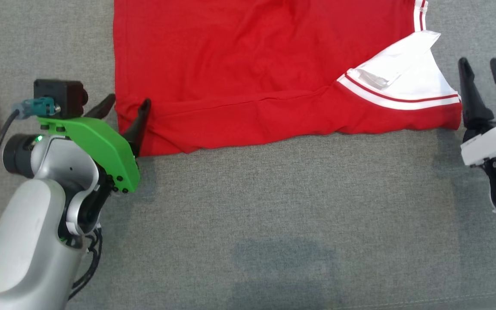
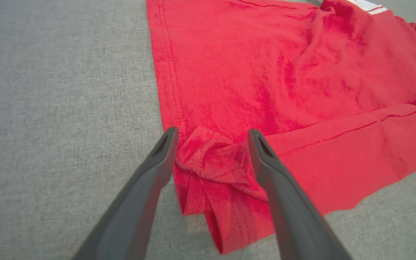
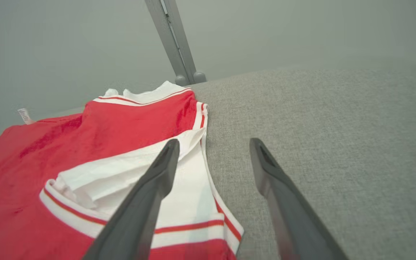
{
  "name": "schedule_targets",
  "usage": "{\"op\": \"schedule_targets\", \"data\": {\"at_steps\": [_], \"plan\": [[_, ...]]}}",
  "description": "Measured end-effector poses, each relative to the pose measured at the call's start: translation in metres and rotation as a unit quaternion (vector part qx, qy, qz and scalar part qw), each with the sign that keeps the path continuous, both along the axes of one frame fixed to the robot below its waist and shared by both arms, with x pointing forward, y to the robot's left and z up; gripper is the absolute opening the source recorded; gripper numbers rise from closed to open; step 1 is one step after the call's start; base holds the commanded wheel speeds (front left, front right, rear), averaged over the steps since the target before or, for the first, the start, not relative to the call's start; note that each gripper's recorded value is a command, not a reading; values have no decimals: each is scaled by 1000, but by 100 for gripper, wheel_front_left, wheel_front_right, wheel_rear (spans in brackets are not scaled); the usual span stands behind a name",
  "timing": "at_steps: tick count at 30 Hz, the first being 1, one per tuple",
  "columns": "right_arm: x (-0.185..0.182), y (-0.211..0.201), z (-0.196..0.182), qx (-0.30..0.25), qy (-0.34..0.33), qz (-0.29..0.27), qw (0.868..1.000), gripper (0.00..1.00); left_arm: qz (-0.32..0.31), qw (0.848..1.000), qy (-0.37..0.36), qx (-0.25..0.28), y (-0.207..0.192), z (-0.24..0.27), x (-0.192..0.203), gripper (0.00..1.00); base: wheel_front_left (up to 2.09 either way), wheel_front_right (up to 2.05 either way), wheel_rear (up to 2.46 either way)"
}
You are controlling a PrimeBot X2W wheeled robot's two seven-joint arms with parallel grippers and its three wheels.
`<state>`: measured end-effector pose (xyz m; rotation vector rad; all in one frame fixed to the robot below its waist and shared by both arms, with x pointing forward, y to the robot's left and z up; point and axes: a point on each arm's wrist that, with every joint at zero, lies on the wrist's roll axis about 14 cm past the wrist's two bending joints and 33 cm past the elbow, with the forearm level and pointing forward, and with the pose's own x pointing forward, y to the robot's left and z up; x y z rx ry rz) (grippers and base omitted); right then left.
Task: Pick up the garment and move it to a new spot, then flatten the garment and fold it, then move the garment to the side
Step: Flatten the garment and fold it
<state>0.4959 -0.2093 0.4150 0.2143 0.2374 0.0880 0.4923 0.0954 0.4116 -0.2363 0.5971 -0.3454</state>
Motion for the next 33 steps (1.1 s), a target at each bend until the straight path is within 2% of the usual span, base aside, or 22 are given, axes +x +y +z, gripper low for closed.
{"op": "schedule_targets", "data": {"at_steps": [5,15,23,32,33], "plan": [[-26,-5,-36,-11,61,-1,998,100,17,998,47,-28,-3,-24,-19,100,0,0,0],[-46,1,-59,3,96,-7,995,100,47,997,54,-39,7,-32,-28,100,0,0,0],[-60,8,-61,24,99,-10,995,100,63,995,71,-42,16,-37,-51,100,0,0,0],[-60,11,-60,27,97,-4,995,100,60,993,80,-60,7,-35,-54,100,0,0,0],[-60,11,-61,27,97,-4,995,97,56,993,82,-62,4,-35,-54,100,0,0,0]]}}
